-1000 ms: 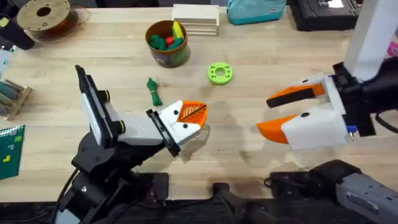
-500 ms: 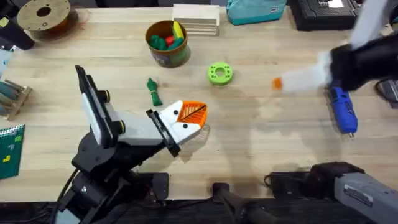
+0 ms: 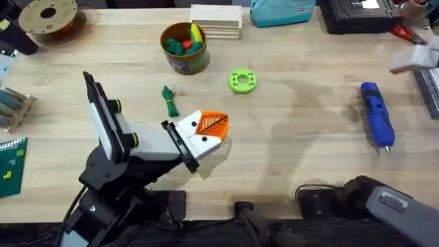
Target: Pick up the gripper from the table and insert it into the empty holder that is missing its gripper. Then pick up a screw, insert it into the mounting hole, and use the screwdriver to tighten it. Finally, clean up the table by picking up the vegetable and placing it into the bucket.
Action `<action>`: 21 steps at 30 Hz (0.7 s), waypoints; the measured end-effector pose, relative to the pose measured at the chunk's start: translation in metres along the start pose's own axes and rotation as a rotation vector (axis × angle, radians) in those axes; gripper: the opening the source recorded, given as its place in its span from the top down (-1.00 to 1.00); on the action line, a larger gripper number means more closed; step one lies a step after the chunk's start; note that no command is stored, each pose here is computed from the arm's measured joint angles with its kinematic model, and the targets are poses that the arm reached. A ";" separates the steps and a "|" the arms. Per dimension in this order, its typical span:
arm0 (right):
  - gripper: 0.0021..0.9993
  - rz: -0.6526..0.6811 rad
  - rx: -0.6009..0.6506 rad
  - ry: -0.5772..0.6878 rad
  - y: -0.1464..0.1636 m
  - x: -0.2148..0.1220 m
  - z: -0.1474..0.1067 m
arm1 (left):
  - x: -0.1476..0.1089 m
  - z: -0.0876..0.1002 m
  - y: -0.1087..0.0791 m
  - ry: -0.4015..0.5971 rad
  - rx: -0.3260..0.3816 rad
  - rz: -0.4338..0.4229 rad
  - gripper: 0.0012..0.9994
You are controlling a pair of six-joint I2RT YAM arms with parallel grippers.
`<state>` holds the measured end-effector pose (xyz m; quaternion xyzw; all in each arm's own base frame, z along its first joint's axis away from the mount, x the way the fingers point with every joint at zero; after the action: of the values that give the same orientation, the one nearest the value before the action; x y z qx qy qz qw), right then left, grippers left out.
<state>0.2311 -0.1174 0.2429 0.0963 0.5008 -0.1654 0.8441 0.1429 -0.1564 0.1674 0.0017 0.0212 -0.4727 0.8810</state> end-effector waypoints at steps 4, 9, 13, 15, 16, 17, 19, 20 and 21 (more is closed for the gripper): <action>-0.91 -0.051 0.018 0.092 -0.025 0.029 0.000 | 0.000 0.000 0.000 0.000 0.000 0.000 0.98; -0.90 -0.047 -0.040 0.233 -0.040 0.078 -0.004 | 0.000 0.000 0.000 0.000 0.000 0.003 0.98; -0.91 -0.014 -0.118 0.334 -0.042 0.109 -0.014 | 0.000 0.000 0.001 0.000 0.000 0.005 0.98; -0.92 0.002 -0.152 0.368 -0.043 0.122 -0.017 | 0.000 0.000 0.001 0.000 0.000 0.005 0.98; -0.92 0.009 -0.167 0.381 -0.043 0.128 -0.019 | 0.000 0.000 0.001 0.000 0.000 0.005 0.98; -0.92 0.014 -0.181 0.391 -0.043 0.135 -0.019 | 0.000 0.000 0.001 0.000 0.000 0.005 0.98; -0.92 0.023 -0.199 0.406 -0.044 0.147 -0.020 | 0.000 0.000 0.001 0.000 0.000 0.005 0.98; -0.92 0.027 -0.204 0.415 -0.045 0.153 -0.021 | 0.000 0.000 0.001 0.000 0.000 0.005 0.98; -0.92 0.033 -0.209 0.429 -0.045 0.159 -0.024 | 0.000 0.000 0.001 0.000 0.000 0.005 0.98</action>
<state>0.2656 -0.1805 0.0920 0.0494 0.6817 -0.0746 0.7262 0.1436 -0.1560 0.1674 0.0018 0.0211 -0.4704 0.8822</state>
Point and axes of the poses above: each hand's point on the last joint's axis, 136 mm out from that joint toward the fingers, its own x axis out along the fingers, its own y axis along the line the jaws close on, z = x × y, the point moved 3 cm from there along -x, back along the fingers, and after that the axes turned 7 degrees about x, right-handed, at the moved point
